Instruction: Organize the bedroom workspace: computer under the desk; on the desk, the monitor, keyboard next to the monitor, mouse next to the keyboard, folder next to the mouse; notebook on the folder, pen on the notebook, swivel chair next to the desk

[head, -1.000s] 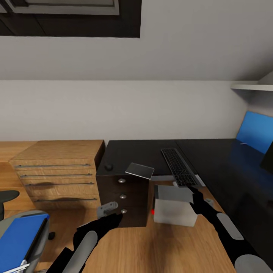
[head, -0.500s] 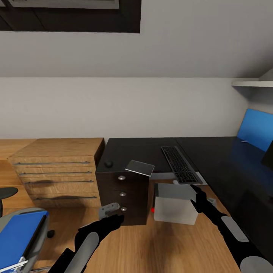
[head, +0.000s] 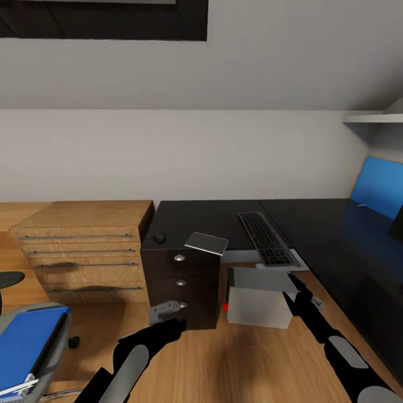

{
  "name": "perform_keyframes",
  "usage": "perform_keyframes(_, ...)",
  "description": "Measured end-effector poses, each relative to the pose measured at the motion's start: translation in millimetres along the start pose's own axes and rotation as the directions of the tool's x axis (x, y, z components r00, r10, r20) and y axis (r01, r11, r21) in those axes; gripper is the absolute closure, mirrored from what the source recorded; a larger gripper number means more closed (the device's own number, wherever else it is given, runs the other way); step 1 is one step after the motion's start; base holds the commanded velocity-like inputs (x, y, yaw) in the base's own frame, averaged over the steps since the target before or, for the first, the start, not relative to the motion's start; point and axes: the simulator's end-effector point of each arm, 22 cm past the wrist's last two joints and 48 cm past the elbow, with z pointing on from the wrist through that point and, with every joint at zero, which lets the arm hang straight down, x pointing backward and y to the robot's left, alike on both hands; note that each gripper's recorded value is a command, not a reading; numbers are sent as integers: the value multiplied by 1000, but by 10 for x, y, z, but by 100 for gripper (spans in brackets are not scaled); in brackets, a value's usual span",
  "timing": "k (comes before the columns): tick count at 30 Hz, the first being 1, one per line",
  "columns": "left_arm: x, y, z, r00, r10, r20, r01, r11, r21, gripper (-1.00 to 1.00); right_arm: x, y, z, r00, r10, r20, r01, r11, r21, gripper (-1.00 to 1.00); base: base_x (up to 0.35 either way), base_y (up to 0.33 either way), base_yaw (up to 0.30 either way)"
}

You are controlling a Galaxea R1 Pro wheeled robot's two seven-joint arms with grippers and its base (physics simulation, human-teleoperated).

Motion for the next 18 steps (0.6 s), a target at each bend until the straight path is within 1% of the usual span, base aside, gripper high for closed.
perform_keyframes(5,84,13,61,1000,5,-1,-5,1000,3,-100,-4,-84,-25,1000,1,2,-1,1000,-12,-100,0,0,0)
perform_keyframes(18,276,91,222,1000,7,-2,-7,1000,4,-100,17,-333,-62,1000,1,2,-1,1000,-17,-100,0,0,0)
